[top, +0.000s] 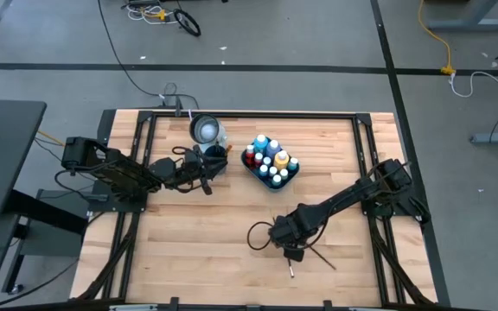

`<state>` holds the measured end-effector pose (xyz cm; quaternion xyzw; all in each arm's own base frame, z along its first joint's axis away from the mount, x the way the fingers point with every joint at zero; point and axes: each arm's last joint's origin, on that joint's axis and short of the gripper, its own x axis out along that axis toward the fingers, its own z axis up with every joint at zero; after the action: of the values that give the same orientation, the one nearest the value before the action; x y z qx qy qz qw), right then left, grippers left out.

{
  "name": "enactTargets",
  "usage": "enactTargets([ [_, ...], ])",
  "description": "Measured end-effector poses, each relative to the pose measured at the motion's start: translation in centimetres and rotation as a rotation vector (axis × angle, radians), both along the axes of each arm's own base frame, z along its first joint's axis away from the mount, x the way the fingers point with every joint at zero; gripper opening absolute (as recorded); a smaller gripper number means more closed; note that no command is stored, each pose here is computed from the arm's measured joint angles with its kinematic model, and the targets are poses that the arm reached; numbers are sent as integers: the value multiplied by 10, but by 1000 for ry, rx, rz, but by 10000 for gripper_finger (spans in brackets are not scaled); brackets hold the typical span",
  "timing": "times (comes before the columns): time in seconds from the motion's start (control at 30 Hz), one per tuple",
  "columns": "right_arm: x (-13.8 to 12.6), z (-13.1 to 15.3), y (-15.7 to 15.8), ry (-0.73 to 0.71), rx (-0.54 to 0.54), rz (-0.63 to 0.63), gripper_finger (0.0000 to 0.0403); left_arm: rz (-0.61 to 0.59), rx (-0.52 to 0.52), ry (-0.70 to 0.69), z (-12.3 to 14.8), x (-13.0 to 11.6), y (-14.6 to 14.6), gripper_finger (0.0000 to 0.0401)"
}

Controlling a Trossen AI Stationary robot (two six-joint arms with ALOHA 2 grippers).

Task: Pick & Place Paint Supplies
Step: Put the gold paint brush into the blue cup

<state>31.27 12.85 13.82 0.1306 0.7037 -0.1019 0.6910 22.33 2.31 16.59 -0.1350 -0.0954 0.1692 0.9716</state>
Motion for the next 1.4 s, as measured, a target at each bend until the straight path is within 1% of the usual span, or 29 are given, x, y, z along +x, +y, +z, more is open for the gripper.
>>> enactTargets([
  [0.03, 0, 0, 0, -2, -1, 0, 22, 0, 0, 0, 0, 0, 0, 67],
  [0.1, 1, 0, 0, -3, 6, 4, 7, 0, 0, 0, 0, 0, 0, 67],
  [0.2, 0, 1, 0, 1, 28, -2, 10, 0, 0, 0, 0, 0, 0, 67],
  [0.27, 1, 5, 1, -21, 52, -3, 4, 0, 0, 0, 0, 0, 0, 67],
  [0.37, -1, 24, -2, -71, 75, -8, 3, 0, 1, -13, 1, 0, 0, 67],
  [0.47, -1, 44, -9, -157, 86, -16, 2, 1, 8, -59, 6, -1, 0, 67],
  [0.53, -2, 62, -14, -244, 70, -4, 1, -2, 29, -82, 9, -2, 0, 67],
  [0.6, -2, 81, -20, -365, 40, 12, 1, -8, 57, -113, 12, -3, -1, 67],
  [0.7, 2, 108, -27, -588, -53, 55, 1, -17, 98, -136, 16, -3, -1, 67],
  [0.8, 9, 136, -35, -830, -203, 93, 1, -24, 128, -135, 18, -2, -2, 67],
  [0.9, 19, 154, -41, -998, -390, 143, 1, -18, 155, -159, 23, -4, -2, 67],
  [0.97, 26, 161, -47, -1072, -509, 179, 0, -8, 179, -167, 28, -7, -2, 67],
  [1.0, 32, 164, -50, -1115, -552, 184, 0, 0, 200, -193, 34, -9, -2, 67],
  [1.07, 44, 166, -57, -1178, -614, 197, 0, 21, 258, -222, 43, -14, -2, 67],
  [1.17, 63, 164, -69, -1291, -677, 204, 0, 41, 345, -272, 59, -23, -3, 66],
  [1.23, 74, 162, -79, -1348, -742, 205, 0, 53, 396, -305, 68, -29, -4, 66],
  [1.33, 90, 152, -97, -1399, -841, 185, 0, 56, 438, -306, 77, -37, -5, 67],
  [1.4, 99, 145, -111, -1453, -883, 171, 0, 39, 440, -265, 79, -41, -6, 67],
])
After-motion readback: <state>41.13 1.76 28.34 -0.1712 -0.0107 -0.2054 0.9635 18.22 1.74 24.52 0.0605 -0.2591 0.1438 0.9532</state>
